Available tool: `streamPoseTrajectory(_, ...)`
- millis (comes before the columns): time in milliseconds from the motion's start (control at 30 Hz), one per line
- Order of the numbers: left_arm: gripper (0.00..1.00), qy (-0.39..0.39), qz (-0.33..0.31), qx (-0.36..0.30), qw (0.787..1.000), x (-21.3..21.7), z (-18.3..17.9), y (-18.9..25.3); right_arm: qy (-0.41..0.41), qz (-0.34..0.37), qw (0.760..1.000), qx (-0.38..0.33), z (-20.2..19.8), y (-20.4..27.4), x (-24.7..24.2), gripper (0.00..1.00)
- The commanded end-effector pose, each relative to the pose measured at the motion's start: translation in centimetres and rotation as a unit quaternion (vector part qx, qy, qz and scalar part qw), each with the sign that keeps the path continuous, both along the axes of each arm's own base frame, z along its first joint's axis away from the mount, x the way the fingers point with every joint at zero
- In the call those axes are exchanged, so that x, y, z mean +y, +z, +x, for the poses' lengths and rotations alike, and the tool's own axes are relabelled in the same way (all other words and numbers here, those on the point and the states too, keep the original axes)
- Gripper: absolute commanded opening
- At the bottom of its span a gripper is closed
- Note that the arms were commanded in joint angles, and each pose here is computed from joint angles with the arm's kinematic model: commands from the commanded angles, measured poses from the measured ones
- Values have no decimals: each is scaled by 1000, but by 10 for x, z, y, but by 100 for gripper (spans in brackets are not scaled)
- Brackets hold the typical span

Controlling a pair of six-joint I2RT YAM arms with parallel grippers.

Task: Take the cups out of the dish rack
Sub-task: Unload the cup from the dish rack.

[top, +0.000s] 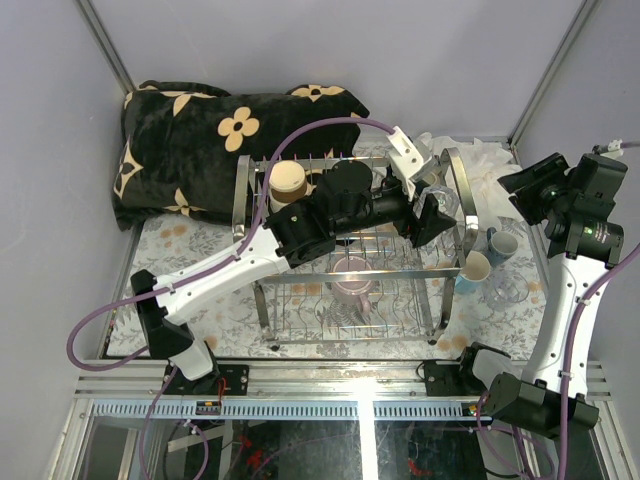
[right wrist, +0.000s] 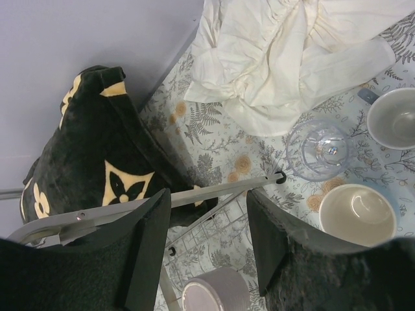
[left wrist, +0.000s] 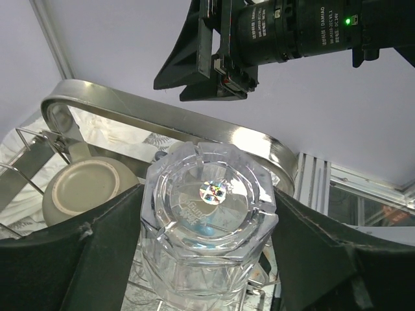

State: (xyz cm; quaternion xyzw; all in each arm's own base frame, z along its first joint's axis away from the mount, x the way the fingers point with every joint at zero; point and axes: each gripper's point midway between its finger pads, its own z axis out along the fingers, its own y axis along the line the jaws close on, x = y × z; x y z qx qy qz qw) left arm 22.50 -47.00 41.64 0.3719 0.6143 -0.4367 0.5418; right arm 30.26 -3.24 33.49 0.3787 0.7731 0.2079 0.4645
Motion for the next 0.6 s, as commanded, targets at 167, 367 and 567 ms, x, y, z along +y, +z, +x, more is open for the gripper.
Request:
streamPoseTrajectory(167, 53, 14, -39, -35, 999, 0, 1, 26, 21, -4, 999, -30, 1, 12, 8, 57)
streamPoseTrajectory(367, 40, 20, -41, -38, 998, 7, -1, 31, 22, -2, 999, -31, 1, 11, 8, 57)
streamPoseTrajectory(567, 20, 36, -52, -46, 997, 21, -3, 48, 23, -1, 999, -34, 3, 13, 9, 57)
